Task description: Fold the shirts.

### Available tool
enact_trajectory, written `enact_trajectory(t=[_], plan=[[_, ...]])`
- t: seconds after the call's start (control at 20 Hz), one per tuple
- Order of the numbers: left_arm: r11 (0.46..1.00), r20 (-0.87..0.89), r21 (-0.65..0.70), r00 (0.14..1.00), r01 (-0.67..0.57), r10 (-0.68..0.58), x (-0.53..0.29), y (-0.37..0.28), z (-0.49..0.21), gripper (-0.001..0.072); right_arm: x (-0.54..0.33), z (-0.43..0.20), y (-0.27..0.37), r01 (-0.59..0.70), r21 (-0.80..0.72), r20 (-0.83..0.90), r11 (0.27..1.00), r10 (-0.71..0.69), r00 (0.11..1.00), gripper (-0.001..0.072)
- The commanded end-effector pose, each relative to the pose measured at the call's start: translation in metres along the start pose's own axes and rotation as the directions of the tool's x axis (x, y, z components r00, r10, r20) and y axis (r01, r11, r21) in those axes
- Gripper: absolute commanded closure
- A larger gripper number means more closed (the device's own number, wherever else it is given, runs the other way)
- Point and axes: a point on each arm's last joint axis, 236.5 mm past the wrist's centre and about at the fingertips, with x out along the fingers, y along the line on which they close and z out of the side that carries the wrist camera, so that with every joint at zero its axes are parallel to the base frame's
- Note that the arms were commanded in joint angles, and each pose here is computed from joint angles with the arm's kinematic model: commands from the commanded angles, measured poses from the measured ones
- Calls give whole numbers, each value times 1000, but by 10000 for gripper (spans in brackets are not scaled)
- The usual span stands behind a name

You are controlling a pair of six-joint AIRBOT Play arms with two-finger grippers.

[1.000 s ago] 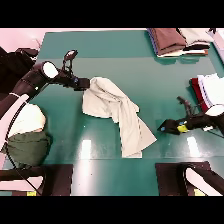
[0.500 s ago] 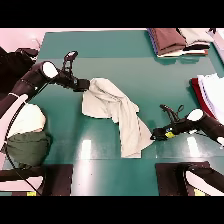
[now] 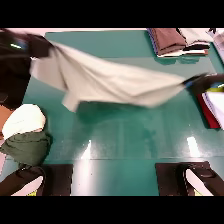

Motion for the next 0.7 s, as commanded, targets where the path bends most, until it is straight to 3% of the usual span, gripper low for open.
enact_trajectory(t=[0.0,0.15,0.3,0.5,0.65], plan=[[997,226,74,974,-24,7,-124,-15,52,682,-114,71,-8,198,-25,292,980,-183,939,691],[996,265,85,963,26,-47,-170,-35,50,683,-156,86,-17,287,12,370,958,-270,889,691],[984,199,109,966,143,-163,-171,-62,33,683,-163,90,-20,301,12,349,954,-286,893,691],[970,-72,86,973,227,-221,-93,-65,-20,683,-104,88,-27,180,17,203,983,-180,963,692],[967,-351,17,907,255,-233,0,-52,-102,682,-12,48,-59,141,84,-54,986,-137,989,692]])
